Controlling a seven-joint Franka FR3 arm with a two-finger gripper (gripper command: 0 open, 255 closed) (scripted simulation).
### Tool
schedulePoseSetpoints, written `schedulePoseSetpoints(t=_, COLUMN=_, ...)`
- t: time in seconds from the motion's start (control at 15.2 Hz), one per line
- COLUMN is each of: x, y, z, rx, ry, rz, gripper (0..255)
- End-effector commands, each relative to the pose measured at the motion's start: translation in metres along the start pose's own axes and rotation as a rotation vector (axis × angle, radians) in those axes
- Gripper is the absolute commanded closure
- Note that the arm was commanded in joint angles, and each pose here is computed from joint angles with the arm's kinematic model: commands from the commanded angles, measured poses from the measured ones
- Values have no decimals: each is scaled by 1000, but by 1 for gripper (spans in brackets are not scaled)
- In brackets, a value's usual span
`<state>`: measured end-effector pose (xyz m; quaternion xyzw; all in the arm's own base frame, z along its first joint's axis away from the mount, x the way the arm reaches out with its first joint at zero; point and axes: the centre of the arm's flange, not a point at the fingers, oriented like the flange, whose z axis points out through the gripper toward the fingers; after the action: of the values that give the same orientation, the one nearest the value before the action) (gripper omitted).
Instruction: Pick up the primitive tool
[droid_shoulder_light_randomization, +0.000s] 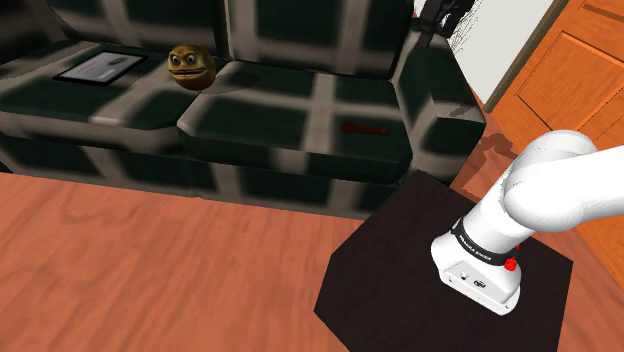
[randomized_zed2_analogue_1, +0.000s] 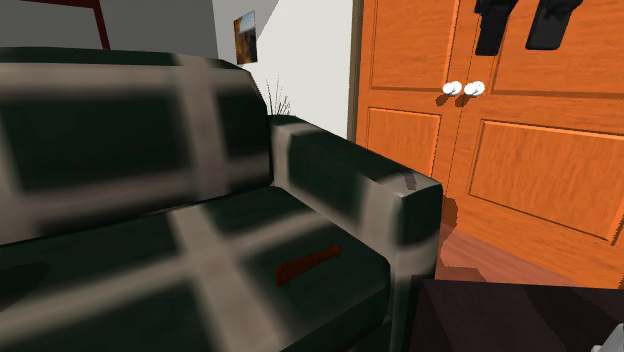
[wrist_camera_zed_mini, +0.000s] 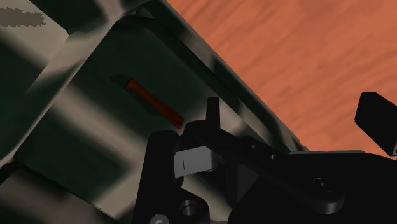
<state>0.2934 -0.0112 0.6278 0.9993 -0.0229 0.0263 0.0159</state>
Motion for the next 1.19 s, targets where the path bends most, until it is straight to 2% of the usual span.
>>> schedulePoseSetpoints(t=0.0, x=0, y=0, z=0, rx=0, ry=0, rz=0, gripper=0)
schedulePoseSetpoints(t=1.12, x=75, y=132, z=175, rx=79, ry=-11, rz=-316, gripper=0)
